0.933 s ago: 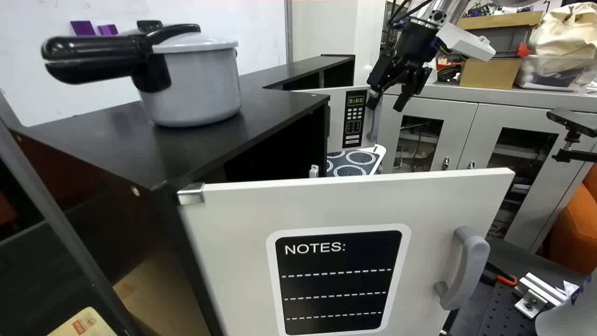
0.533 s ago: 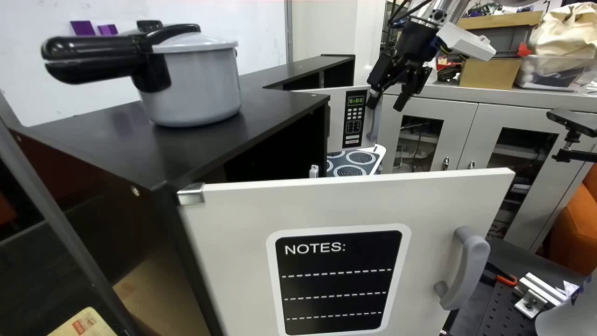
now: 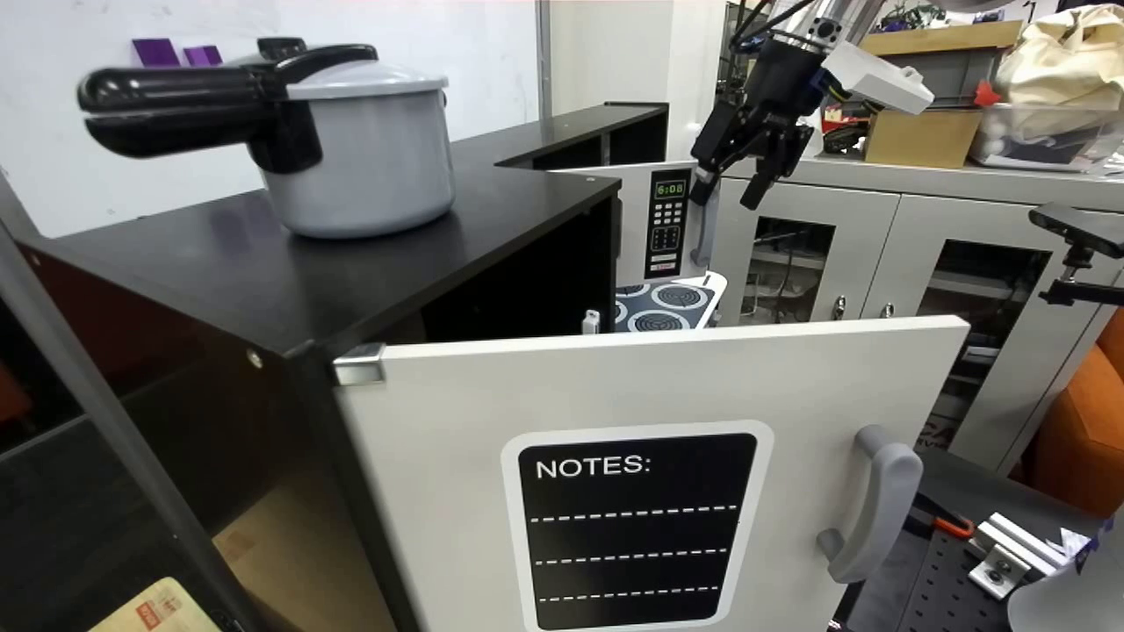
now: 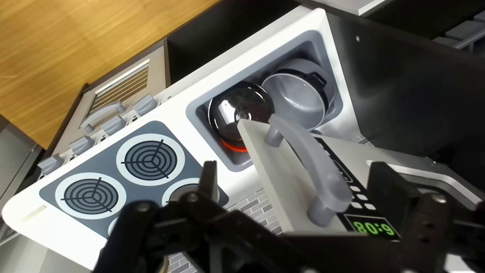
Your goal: Close the microwave
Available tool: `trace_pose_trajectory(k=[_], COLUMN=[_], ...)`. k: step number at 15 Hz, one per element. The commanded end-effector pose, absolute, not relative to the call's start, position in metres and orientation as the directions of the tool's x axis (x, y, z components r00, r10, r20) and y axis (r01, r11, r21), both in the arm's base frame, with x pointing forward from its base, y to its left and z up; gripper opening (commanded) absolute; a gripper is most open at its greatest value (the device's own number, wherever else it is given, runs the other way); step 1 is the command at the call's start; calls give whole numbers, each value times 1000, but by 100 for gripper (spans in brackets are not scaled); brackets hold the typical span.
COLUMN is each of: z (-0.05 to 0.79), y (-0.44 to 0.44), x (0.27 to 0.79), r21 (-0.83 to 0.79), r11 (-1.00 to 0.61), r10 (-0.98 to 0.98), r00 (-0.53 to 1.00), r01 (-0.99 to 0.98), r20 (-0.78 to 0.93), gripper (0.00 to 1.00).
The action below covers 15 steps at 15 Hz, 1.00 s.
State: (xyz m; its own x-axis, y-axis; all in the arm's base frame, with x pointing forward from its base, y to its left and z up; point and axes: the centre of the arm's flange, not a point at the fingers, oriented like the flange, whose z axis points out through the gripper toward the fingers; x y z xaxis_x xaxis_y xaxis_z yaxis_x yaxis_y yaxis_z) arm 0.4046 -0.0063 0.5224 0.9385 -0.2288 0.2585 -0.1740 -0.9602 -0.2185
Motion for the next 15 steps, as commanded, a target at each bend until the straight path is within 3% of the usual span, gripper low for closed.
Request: trace_pose_trajectory(k=[1,15], z=[522,521], y=[-6,0], x=[405,403], r21=[-218,-209], r11=[-960,-965], r10=[-229,-212], r00=[939,940], r01=[-174,-158], r20=[259,267], gripper=[100,100])
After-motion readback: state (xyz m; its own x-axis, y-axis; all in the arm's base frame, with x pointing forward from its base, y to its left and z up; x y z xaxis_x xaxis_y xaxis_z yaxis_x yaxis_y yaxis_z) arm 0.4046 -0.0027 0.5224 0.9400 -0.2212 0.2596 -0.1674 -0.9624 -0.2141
